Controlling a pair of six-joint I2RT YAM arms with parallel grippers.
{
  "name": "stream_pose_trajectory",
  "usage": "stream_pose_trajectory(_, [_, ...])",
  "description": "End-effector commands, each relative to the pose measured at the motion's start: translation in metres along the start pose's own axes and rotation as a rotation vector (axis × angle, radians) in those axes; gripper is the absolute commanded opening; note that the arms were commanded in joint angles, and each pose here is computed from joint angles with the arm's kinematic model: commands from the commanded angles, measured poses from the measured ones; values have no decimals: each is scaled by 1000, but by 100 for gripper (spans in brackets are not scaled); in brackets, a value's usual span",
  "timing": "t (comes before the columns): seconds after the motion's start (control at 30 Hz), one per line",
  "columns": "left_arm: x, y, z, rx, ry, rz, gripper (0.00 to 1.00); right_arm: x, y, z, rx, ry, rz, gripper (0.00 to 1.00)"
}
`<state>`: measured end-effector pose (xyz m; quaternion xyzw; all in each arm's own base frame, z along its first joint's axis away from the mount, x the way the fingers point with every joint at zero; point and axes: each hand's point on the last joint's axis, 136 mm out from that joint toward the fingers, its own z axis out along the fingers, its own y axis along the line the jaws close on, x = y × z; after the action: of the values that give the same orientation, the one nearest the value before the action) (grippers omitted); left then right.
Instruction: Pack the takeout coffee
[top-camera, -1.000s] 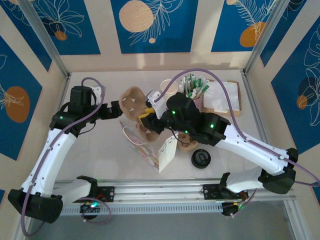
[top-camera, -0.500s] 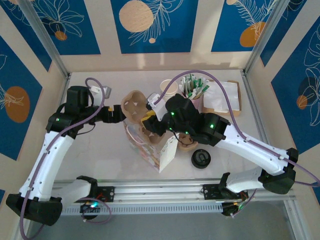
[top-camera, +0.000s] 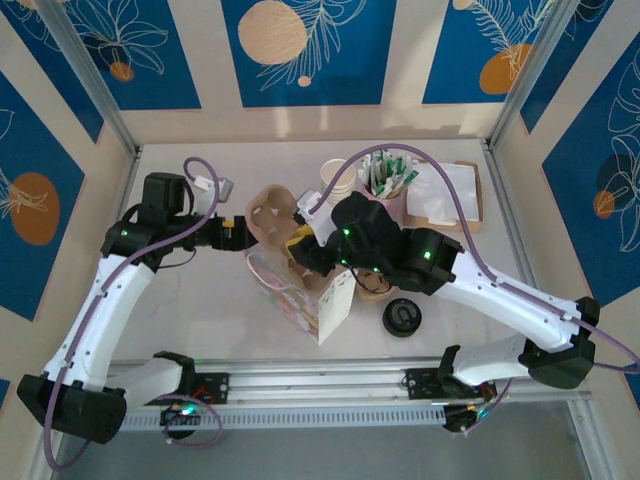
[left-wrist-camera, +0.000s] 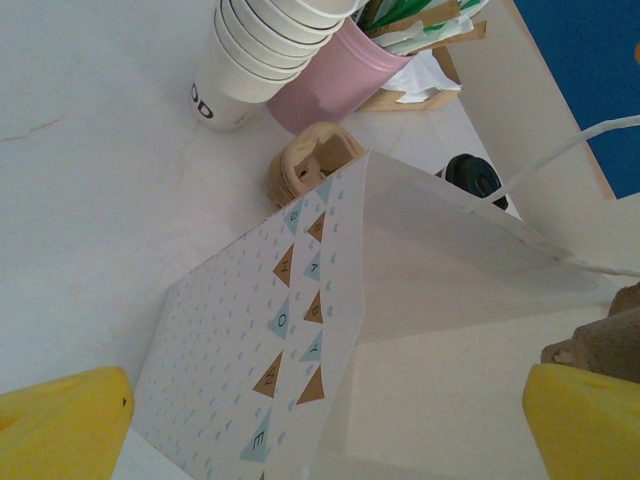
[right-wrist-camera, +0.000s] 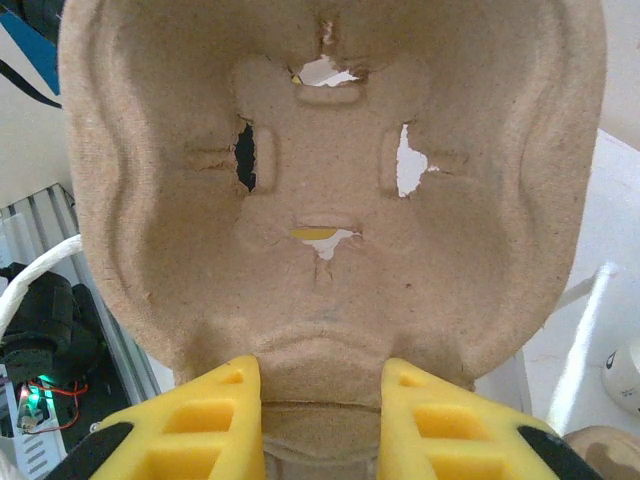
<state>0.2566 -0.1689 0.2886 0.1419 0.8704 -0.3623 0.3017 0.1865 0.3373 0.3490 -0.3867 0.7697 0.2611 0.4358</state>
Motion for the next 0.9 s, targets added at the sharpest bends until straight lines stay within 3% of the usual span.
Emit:
stream_pose_trajectory(0.0, [3,-2,2,35,4,28,100,0,-1,-6,18,0,-16,27])
stream_pose_trajectory(0.17, [9,0,7,42,19,17,100,4,-1,-7,31,17,-26,27])
stream_pose_trajectory(0.43, [15,24,13,-65,31,-13,98,10,0,-8,39,47,-44,27])
stream_pose_trajectory(0.87, [6,39,13,-144,-52,-81,95,20,1,1,83,133,-72,26])
